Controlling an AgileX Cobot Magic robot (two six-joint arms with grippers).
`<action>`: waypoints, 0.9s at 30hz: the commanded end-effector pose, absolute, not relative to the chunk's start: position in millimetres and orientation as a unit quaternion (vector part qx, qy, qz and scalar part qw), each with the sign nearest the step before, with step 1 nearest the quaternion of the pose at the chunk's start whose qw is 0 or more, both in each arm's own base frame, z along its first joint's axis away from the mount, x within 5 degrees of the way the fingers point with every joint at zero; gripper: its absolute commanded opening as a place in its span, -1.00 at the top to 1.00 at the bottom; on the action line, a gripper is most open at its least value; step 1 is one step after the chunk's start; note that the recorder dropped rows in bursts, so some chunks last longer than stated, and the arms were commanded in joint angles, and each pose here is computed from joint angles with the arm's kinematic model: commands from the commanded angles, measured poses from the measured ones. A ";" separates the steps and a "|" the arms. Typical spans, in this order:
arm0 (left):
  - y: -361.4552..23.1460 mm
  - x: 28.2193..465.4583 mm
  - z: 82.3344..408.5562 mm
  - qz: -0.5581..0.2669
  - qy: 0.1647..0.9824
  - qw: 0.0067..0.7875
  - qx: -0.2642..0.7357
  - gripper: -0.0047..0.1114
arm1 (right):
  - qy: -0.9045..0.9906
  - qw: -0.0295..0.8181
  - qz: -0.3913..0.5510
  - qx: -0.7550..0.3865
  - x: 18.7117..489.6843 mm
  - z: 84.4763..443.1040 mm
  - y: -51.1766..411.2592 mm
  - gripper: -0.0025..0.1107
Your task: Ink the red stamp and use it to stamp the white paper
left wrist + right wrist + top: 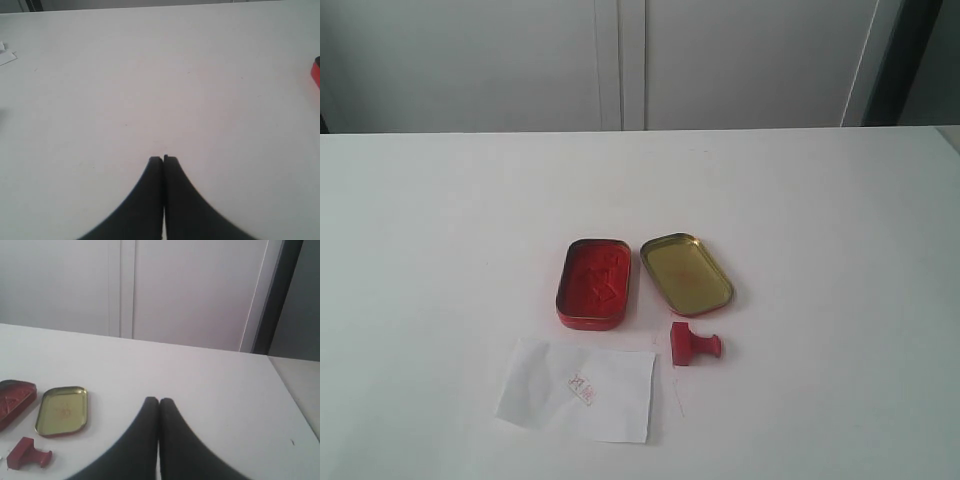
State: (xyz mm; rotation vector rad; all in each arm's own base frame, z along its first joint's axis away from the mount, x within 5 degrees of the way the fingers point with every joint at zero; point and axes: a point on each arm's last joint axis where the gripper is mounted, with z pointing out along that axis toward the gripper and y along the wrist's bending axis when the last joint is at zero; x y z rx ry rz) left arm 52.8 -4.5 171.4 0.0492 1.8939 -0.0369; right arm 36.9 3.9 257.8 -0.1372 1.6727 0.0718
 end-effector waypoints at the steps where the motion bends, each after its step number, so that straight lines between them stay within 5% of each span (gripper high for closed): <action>1: -4.5 52.8 169.8 -0.017 0.811 0.585 0.019 0.92 | 0.751 0.657 0.025 -0.061 39.9 246.0 3.8 0.96; 27: -4.5 52.8 169.8 -0.017 0.811 0.585 0.019 0.92 | 0.791 0.608 0.023 -0.066 50.9 192.7 5.5 0.96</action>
